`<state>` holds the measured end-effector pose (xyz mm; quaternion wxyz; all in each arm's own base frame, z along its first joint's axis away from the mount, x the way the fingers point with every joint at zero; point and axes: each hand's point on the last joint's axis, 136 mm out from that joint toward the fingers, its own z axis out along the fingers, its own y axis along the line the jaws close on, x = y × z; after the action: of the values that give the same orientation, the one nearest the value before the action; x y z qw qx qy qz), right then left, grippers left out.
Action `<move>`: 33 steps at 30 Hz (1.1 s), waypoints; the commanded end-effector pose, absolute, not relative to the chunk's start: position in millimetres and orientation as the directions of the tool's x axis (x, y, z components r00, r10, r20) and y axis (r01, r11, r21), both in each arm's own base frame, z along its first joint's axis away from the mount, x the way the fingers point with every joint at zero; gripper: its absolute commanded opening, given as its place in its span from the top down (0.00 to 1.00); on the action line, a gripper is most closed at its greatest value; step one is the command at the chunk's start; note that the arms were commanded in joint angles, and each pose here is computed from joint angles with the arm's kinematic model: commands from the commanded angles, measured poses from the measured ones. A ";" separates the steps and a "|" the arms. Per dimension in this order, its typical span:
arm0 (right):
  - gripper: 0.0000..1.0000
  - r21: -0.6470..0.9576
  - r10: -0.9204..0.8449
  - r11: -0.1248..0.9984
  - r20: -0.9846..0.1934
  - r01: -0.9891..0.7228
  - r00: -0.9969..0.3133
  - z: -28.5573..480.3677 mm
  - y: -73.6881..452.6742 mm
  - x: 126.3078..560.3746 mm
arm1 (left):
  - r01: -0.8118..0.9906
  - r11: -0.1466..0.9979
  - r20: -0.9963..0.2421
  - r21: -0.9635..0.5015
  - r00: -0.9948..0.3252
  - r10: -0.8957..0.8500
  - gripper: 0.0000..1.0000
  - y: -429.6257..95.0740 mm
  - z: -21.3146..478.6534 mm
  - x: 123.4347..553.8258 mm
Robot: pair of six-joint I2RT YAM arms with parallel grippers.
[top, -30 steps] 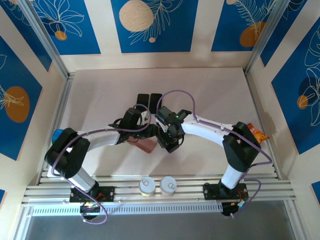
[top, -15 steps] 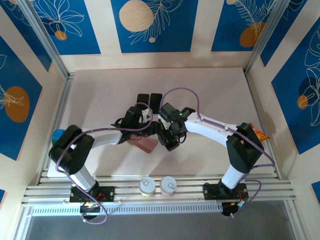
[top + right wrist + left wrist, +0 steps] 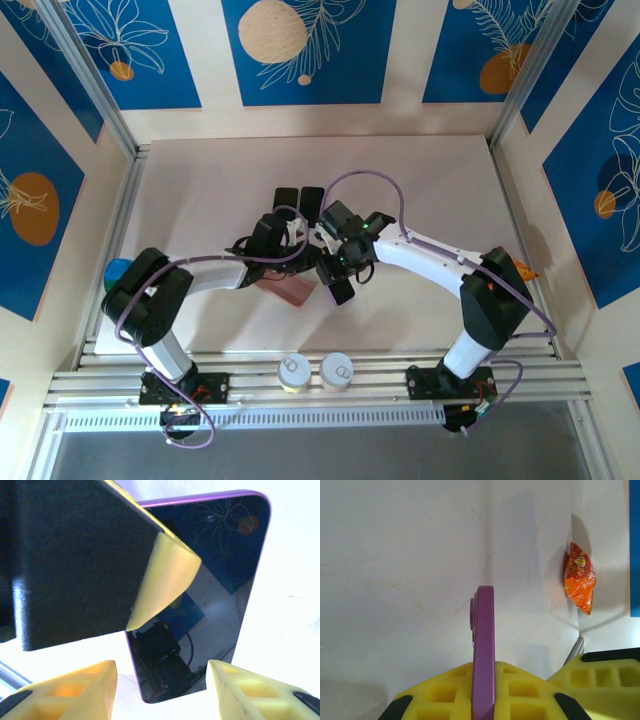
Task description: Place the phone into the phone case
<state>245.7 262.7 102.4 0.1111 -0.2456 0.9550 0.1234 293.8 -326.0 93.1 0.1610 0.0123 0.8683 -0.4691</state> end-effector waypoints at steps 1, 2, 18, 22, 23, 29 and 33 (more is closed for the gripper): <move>0.45 0.213 -0.410 0.851 -0.301 -0.479 -0.861 114.4 262.4 245.8 | 0.208 0.528 -0.329 -0.823 -0.933 -0.145 1.00 -331.9 110.9 297.7; 0.39 0.226 -0.391 0.857 -0.301 -0.464 -0.870 114.5 259.7 244.9 | 0.213 0.525 -0.338 -0.824 -0.928 -0.154 1.00 -331.6 114.9 299.1; 0.26 0.769 0.142 0.631 -0.241 -0.100 -0.960 135.1 216.7 238.0 | 0.263 0.487 -0.479 -0.833 -0.783 -0.396 1.00 -310.2 184.8 313.5; 0.26 0.817 0.209 0.570 -0.253 -0.092 -0.945 135.2 215.4 240.4 | 0.285 0.451 -0.489 -0.846 -0.752 -0.442 1.00 -310.9 198.5 310.9; 0.26 0.830 0.226 0.550 -0.257 -0.094 -0.940 136.7 216.2 242.0 | 0.286 0.439 -0.485 -0.852 -0.747 -0.454 1.00 -310.7 201.6 311.1; 0.23 0.877 0.274 0.470 -0.253 -0.101 -0.928 139.3 222.5 248.8 | 0.307 0.380 -0.470 -0.872 -0.741 -0.480 1.00 -318.6 215.9 308.9; 0.23 0.897 0.278 0.430 -0.237 -0.100 -0.931 137.5 227.3 251.0 | 0.316 0.368 -0.471 -0.874 -0.735 -0.488 1.00 -321.3 222.7 307.1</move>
<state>246.9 219.4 126.2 0.1734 0.0571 0.8506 0.4931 307.1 -315.6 182.6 0.3279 -0.0591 0.7879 -0.5178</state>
